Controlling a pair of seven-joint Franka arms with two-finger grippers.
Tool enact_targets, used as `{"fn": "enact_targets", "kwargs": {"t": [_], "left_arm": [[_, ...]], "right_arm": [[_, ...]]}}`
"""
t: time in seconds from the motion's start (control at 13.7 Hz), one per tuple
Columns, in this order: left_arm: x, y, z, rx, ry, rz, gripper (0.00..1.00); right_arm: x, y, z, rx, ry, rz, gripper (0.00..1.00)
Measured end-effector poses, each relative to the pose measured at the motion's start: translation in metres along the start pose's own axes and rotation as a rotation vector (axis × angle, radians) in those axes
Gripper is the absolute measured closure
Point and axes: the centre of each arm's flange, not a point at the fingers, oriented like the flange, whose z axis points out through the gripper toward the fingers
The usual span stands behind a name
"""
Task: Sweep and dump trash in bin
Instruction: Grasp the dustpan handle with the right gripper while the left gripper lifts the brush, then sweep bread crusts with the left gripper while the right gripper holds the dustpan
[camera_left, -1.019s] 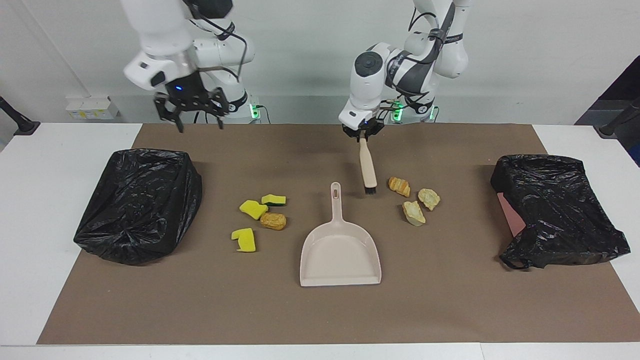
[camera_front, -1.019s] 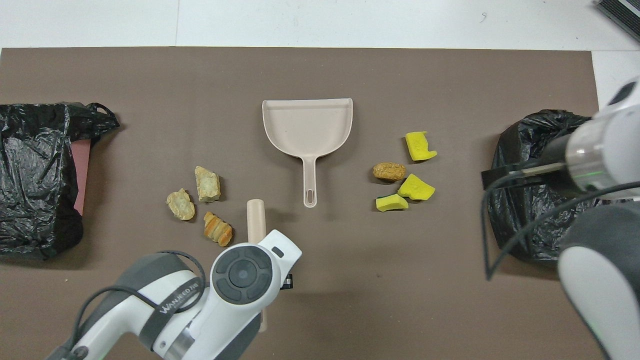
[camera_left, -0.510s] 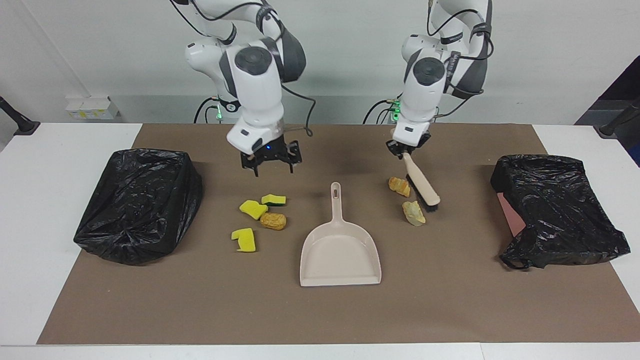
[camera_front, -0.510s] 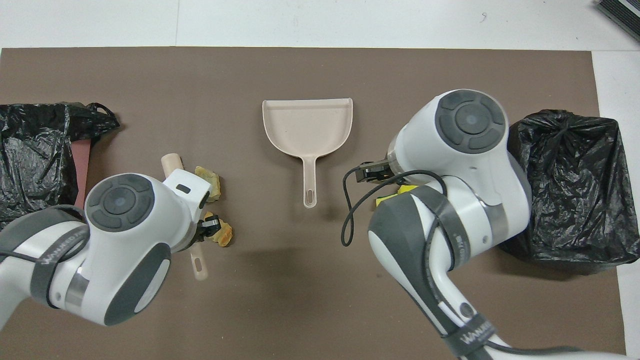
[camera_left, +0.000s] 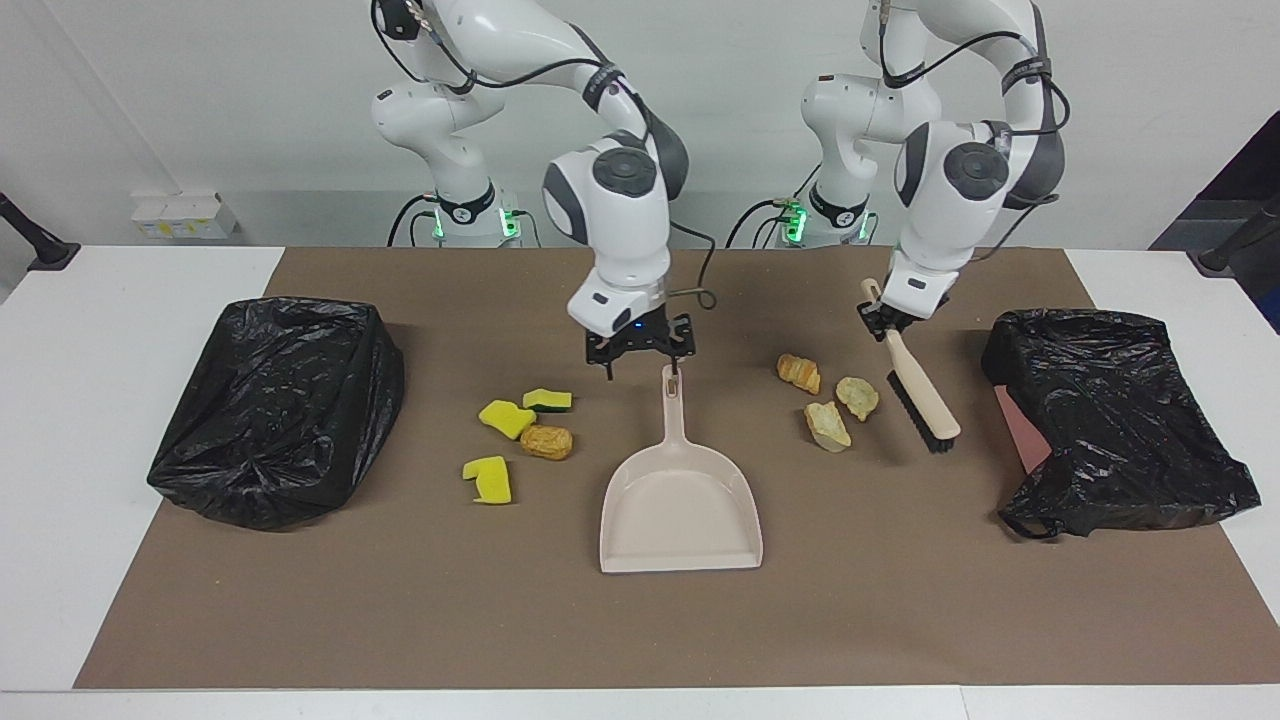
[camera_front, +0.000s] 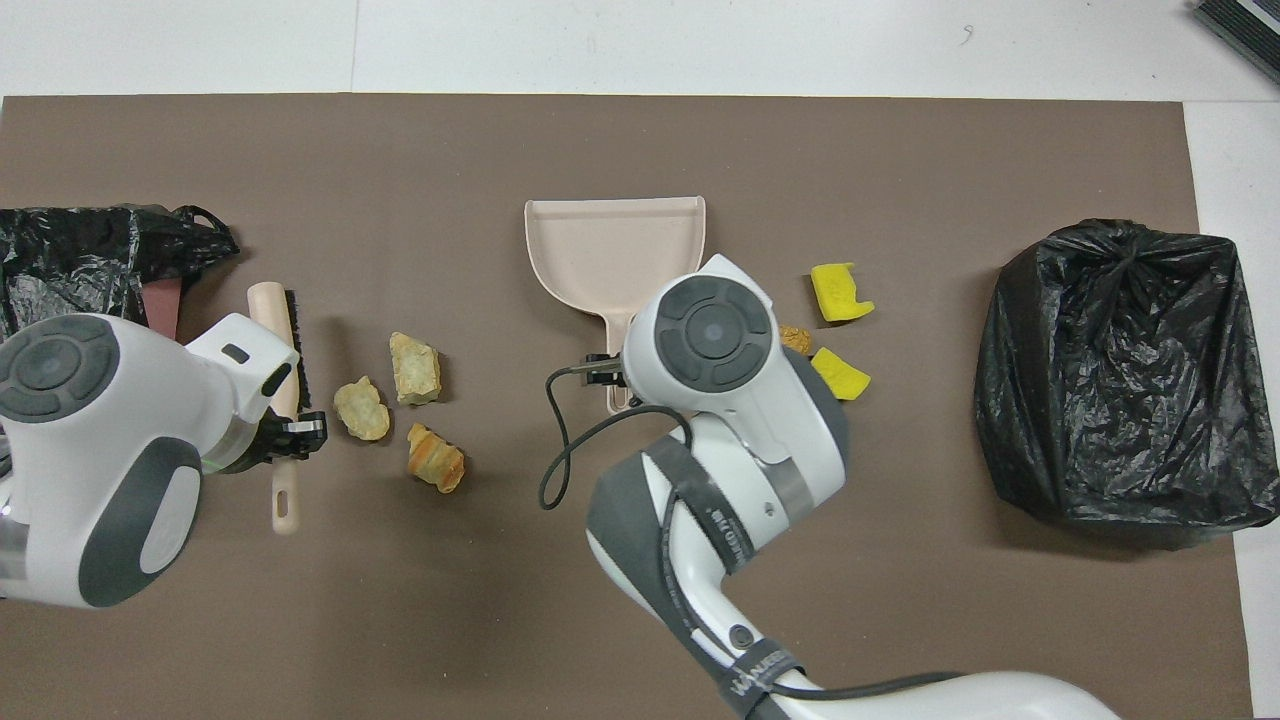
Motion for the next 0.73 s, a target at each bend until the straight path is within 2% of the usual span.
{"fn": "enact_targets", "kwargs": {"t": [0.22,0.51,0.58,0.73], "left_arm": [[-0.002,-0.026,0.02,-0.01,0.005,0.103,0.74],[-0.013,-0.018,0.05,-0.016,0.034,0.148,0.74],[-0.014,-0.015,0.051,-0.016,0.037,0.157,0.74],[-0.017,-0.002,0.051,-0.013,0.04,0.189,0.74]], "right_arm": [[-0.002,-0.016,0.044,0.004,0.006,0.001,0.0],[0.001,-0.014,0.048,0.002,0.004,0.007,0.02],[0.001,-0.014,0.048,0.002,0.004,0.007,0.07],[0.0,-0.013,0.05,-0.002,-0.002,-0.007,0.38]]}}
